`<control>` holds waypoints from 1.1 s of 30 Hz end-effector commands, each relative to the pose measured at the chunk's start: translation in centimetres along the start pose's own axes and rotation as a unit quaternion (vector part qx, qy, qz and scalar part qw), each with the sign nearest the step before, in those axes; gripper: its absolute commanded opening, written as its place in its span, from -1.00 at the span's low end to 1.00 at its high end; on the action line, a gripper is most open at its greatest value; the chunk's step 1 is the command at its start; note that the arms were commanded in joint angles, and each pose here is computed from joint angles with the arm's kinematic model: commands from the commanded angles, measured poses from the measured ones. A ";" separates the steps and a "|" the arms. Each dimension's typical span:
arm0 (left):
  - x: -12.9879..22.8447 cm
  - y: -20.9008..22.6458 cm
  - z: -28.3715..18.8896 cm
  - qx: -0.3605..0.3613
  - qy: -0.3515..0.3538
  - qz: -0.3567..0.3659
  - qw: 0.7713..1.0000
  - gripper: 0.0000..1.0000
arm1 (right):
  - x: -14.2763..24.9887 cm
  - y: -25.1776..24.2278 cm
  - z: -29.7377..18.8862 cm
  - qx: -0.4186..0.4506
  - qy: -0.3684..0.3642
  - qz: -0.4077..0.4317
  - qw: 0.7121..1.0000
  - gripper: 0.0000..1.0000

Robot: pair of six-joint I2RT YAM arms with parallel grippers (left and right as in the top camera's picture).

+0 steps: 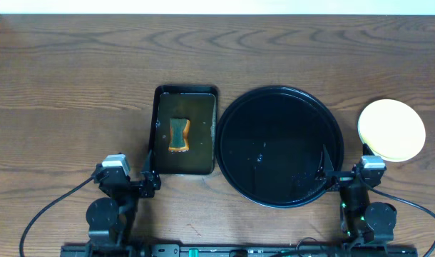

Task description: Clean dirty plates on tray and stack at the side

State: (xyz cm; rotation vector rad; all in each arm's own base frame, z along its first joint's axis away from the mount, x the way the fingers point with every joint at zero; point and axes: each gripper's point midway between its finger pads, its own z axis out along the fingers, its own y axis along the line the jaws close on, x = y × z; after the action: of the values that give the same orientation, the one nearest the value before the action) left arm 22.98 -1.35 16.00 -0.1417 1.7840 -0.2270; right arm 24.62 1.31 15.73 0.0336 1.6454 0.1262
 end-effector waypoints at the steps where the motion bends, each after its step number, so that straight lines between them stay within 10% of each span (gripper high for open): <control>1: -0.6 0.1 0.7 0.004 -0.041 0.016 0.999 0.60 | 0.0 -0.3 0.0 0.006 -0.001 -0.006 1.000 0.98; 33: 1.6 1.3 1.8 -0.014 -0.037 0.015 0.999 0.61 | 0.0 -0.3 0.0 0.006 -0.001 -0.006 1.000 0.98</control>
State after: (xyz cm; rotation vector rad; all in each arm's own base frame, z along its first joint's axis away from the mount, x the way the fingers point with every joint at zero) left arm 24.40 -0.77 15.44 -0.1472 1.6773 -0.1987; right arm 24.62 1.32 15.72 0.0333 1.6458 0.1265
